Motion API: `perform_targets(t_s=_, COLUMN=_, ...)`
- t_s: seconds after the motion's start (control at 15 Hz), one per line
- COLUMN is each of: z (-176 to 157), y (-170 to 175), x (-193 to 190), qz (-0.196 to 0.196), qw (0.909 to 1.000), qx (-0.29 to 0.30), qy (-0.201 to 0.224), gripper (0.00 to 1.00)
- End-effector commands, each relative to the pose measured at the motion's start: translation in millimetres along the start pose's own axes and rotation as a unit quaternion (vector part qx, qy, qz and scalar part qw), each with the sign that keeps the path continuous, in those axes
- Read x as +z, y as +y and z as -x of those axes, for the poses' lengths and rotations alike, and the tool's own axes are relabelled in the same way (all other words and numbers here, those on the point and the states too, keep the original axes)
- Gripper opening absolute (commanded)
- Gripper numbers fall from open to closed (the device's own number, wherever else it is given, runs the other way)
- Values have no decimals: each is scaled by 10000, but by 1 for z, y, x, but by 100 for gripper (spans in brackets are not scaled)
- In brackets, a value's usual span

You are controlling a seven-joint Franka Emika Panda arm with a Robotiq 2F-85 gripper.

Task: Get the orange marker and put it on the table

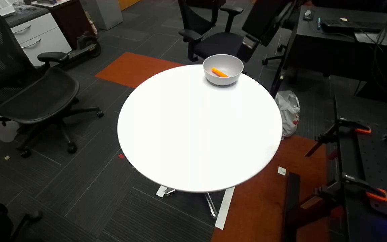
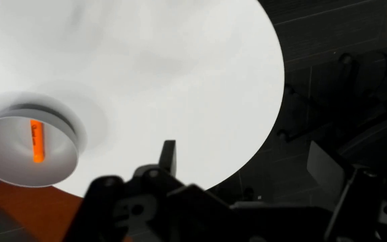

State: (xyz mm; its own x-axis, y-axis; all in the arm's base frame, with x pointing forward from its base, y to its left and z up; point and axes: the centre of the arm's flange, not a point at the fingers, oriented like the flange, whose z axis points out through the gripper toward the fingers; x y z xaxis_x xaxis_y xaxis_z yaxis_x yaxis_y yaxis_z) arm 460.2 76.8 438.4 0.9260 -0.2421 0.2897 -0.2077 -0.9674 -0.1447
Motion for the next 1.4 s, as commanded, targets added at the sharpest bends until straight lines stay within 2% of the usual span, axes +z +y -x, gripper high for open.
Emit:
perform_targets(t_s=0.0, z=-33, y=15, x=-8, qz=91, qw=9990, qx=247, qy=366, gripper=100)
perform_targets(t_s=0.27, z=-73, y=55, x=-18, qz=172, qw=9961, qx=682, qy=535, gripper=100)
perform_targets(t_s=0.53, z=-106, y=110, x=-3, qz=402, qw=9902, qx=1207, qy=579, gripper=100)
perform_targets(t_s=1.0, z=-140, y=200, x=71, qz=929, qw=9745, qx=2006, qy=384, gripper=100)
perform_targets(t_s=1.33, z=-155, y=246, x=128, qz=1162, qw=9680, qx=2220, qy=136, gripper=100)
